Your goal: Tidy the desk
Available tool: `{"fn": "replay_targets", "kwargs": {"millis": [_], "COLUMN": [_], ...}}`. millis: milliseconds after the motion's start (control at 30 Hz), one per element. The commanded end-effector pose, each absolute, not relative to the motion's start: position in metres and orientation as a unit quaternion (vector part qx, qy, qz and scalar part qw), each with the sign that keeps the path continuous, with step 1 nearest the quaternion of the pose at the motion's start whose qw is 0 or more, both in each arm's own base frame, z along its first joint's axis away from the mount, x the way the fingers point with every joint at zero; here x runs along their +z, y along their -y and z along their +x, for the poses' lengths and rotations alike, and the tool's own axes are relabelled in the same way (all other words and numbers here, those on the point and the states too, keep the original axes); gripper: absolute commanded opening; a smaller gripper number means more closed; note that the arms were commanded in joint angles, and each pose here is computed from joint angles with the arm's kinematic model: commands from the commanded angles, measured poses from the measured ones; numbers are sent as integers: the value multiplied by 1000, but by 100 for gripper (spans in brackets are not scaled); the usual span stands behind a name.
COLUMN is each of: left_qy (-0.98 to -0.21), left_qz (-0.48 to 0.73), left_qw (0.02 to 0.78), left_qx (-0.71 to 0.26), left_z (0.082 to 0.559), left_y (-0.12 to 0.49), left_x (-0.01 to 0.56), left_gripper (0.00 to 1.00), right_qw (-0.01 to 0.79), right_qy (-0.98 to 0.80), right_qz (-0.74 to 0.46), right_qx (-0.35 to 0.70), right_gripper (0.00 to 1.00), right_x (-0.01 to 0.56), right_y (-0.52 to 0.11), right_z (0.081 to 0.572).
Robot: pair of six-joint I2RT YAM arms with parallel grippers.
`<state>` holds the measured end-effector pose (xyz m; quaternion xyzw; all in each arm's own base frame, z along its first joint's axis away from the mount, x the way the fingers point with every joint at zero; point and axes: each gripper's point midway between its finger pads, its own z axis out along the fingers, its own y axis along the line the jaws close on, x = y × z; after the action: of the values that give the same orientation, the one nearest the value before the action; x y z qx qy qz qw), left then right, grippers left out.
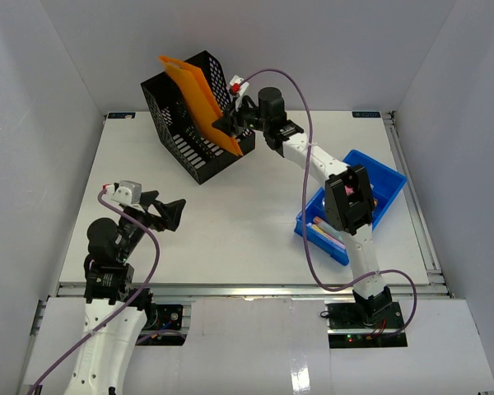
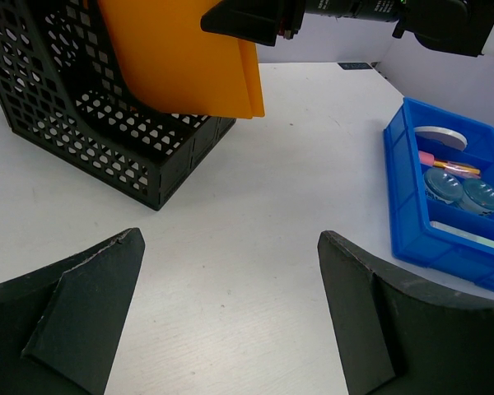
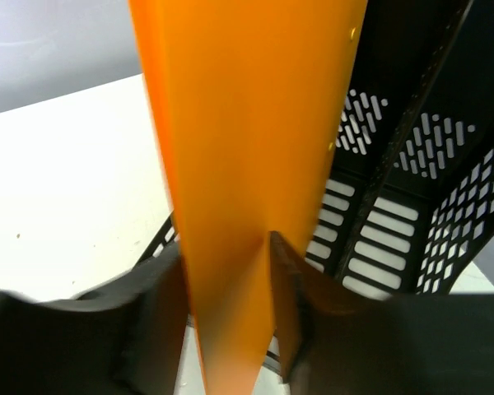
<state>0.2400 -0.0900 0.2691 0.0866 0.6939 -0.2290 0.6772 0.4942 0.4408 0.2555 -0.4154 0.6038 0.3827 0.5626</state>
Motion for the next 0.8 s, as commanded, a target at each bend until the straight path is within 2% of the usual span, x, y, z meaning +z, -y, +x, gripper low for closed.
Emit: {"fn": "replay_targets", "kwargs": {"millis": [0,133,433,467,633,767], "left_qy": [-686,-685,-683,-682,-683,-683], "left_qz": [90,93,98,98,99,99], "left_qw": [683,683,683,683,683,682], "left_qx": [-234,-237,-241,-240,-241,-241], "left_z": [238,237,236,236,236,236], "left_y": [92,93,95,95,95,95], "left_x": [273,273,273,274,274,273], "left_gripper": [98,98,98,98,98,98], "right_qw": [573,569,579,575,568,584], "right_qy": [-594,-613,-629,-633,-633,-603], "right_qz": [-412,-402,-391,-390,-390,-386], "right_qx": [388,373,342,342,353,381], "right_gripper": [36,30,29,27,8,8], "right_x": [278,264,251,247,250,268], "right_y": [-443,-442,-439,-439,-441,-441], "right_z": [494,502,520,521,518,509]}}
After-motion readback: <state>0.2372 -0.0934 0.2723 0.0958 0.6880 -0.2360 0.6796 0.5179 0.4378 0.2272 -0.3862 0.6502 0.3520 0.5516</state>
